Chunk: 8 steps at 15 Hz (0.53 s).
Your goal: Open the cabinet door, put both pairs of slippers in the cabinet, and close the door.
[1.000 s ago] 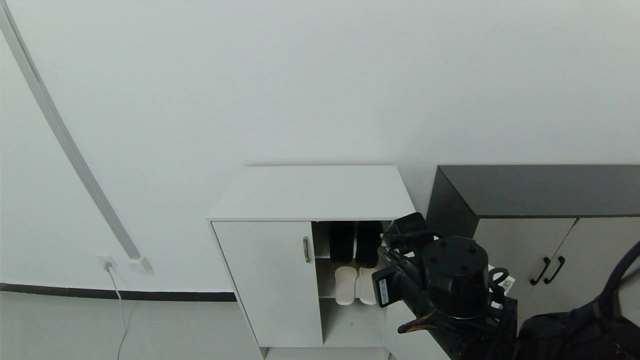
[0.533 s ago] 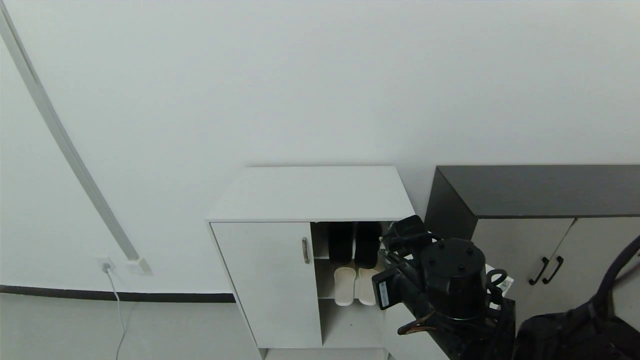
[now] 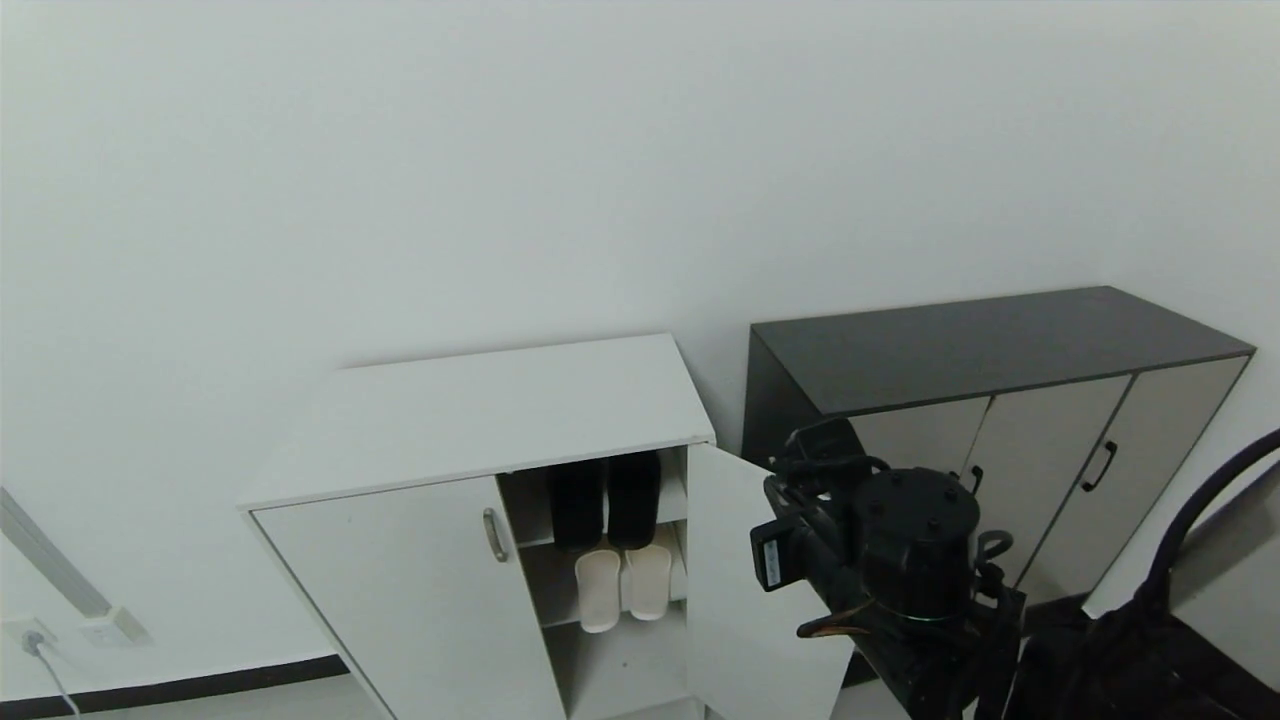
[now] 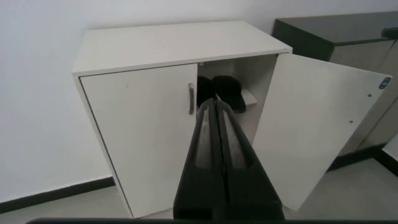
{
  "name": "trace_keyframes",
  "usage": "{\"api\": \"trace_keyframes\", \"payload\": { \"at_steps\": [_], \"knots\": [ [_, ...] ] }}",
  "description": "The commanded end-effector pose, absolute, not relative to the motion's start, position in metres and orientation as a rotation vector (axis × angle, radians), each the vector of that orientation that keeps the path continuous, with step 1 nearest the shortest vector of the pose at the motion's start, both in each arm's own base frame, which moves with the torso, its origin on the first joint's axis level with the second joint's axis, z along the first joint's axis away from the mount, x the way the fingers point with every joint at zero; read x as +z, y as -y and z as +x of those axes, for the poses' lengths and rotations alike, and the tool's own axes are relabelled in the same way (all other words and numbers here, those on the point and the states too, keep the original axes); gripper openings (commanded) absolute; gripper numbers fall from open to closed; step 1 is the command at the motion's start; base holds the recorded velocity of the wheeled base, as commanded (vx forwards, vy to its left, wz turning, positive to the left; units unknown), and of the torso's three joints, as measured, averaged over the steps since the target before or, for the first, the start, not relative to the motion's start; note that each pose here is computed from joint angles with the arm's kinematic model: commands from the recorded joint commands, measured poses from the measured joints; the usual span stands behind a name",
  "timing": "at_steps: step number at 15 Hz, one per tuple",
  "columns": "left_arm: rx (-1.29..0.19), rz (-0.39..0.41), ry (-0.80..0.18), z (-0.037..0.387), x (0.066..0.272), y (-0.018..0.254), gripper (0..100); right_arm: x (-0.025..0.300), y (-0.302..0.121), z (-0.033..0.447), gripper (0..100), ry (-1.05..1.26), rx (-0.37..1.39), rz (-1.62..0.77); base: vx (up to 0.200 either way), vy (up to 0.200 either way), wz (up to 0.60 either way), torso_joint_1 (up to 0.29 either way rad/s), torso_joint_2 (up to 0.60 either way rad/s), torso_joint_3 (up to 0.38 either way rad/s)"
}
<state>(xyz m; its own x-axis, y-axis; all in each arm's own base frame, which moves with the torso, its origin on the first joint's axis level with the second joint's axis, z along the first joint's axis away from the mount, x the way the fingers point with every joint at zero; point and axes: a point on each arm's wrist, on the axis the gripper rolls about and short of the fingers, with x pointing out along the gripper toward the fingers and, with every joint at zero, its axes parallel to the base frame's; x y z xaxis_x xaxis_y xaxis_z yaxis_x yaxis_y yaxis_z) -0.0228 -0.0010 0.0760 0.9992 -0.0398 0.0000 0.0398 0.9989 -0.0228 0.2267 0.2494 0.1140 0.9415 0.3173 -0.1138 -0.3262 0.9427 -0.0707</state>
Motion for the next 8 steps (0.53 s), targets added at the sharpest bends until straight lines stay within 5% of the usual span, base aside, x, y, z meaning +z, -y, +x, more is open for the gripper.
{"api": "trace_keyframes", "payload": {
  "at_steps": [1,8],
  "knots": [
    [-0.041,-0.023,0.000,-0.023,0.076,0.001,0,0.102,-0.248,0.233,0,-0.107,0.314,-0.111,0.000,0.000,0.00,0.000,0.00,0.000],
    [-0.040,-0.023,0.000,-0.023,0.076,0.001,0,0.104,-0.243,0.248,0,-0.091,0.271,-0.103,0.000,0.000,0.00,0.000,0.00,0.000]
  ]
}}
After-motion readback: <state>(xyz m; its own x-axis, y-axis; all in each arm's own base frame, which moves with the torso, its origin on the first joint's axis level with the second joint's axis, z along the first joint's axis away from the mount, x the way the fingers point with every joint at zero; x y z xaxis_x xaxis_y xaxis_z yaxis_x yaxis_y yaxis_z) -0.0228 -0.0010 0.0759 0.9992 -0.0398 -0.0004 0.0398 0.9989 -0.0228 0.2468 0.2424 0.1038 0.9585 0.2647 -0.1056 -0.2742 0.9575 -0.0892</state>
